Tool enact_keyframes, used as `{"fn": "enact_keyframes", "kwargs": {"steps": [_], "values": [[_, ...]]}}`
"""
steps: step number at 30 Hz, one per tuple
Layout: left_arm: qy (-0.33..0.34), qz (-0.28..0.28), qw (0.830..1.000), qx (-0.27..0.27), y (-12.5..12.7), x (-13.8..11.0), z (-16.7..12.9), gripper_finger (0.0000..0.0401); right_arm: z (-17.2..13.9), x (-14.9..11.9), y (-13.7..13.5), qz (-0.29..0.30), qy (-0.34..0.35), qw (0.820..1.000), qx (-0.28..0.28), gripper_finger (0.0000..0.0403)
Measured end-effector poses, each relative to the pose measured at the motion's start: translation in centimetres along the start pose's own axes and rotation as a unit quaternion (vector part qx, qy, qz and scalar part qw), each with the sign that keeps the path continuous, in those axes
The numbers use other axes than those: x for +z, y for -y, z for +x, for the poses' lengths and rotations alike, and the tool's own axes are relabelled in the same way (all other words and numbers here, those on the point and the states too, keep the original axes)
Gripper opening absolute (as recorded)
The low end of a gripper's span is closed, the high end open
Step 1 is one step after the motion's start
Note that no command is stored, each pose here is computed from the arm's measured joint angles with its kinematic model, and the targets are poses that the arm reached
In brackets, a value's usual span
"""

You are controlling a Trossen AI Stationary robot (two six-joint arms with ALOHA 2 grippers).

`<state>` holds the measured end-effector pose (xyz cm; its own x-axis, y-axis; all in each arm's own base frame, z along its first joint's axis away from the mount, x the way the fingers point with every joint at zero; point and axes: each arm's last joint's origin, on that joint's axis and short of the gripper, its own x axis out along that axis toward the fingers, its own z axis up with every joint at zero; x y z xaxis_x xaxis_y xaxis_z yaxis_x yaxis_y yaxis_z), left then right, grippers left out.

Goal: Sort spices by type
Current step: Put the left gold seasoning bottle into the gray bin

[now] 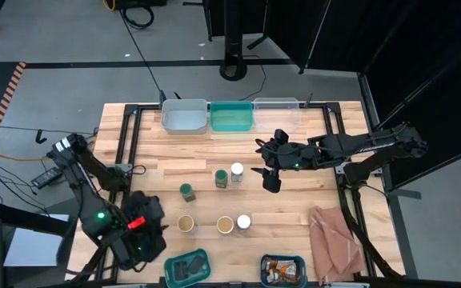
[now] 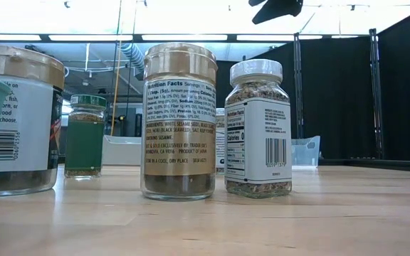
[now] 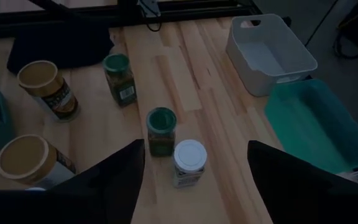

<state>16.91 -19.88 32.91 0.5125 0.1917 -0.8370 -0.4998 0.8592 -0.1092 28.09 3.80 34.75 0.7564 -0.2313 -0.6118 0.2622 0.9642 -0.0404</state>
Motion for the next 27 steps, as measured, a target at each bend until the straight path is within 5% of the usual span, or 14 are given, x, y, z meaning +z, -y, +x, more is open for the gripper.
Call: {"fn": "enact_keyframes", "kwargs": {"steps": [10, 17, 27], "values": [[0.018, 0.032, 0.999, 0.013, -0.1, -1.4, 4.2, 0.0222, 0.0, 0.0, 0.1, 0.006, 0.001, 1.0, -0.007, 0.0296], [0.011, 0.049, 0.998, -0.043, 0.9, -0.1, 5.7, 0.0274, 0.0, 0.0, 0.1, 0.008, 0.001, 1.0, -0.007, 0.0298], [0.003, 0.065, 0.997, -0.03, 0.5, 1.4, 6.9, 0.0303, 0.0, 0.0, 0.1, 0.012, 0.001, 1.0, -0.007, 0.03]]}}
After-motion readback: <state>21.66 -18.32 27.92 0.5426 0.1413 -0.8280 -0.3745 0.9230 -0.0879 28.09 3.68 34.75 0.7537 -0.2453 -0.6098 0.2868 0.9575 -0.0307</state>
